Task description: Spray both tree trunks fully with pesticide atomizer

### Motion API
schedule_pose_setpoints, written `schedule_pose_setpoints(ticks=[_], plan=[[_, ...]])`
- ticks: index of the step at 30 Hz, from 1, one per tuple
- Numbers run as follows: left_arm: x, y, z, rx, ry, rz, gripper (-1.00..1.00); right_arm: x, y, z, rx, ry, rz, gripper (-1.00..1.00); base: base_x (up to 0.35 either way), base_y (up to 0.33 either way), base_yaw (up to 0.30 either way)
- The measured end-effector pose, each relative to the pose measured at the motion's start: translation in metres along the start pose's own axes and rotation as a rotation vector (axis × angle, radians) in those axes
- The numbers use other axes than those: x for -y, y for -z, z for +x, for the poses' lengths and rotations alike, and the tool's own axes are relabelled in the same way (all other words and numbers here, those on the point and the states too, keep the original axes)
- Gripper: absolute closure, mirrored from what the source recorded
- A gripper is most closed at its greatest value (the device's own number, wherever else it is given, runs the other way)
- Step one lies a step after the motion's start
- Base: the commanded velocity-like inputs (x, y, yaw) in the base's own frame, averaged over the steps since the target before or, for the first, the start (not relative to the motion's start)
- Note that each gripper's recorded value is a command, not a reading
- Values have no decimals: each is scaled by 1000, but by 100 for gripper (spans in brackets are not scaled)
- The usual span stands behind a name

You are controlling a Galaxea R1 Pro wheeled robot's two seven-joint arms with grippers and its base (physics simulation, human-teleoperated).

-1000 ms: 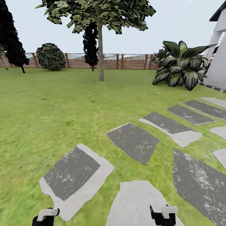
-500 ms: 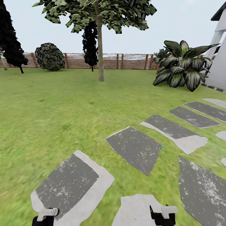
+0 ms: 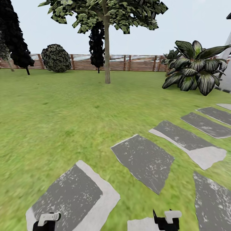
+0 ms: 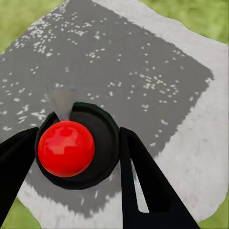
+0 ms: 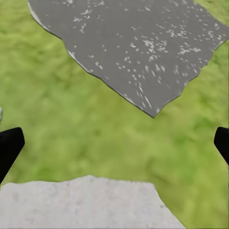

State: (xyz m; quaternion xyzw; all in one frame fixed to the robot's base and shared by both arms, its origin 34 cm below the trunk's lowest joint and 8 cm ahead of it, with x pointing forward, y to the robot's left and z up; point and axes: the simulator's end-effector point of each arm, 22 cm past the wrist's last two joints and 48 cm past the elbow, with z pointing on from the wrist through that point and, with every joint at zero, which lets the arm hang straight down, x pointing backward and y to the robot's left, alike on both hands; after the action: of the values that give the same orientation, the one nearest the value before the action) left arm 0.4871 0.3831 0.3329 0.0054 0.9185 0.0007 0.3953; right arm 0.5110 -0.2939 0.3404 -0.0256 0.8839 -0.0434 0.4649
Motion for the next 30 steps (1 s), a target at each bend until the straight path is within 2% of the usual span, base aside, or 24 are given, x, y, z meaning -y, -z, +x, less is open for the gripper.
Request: schedule_pose_setpoints(ticks=[30], plan=[[2, 0, 0, 0, 1, 3, 100, 1, 0, 0, -1, 2, 0, -100, 339, 0, 1]])
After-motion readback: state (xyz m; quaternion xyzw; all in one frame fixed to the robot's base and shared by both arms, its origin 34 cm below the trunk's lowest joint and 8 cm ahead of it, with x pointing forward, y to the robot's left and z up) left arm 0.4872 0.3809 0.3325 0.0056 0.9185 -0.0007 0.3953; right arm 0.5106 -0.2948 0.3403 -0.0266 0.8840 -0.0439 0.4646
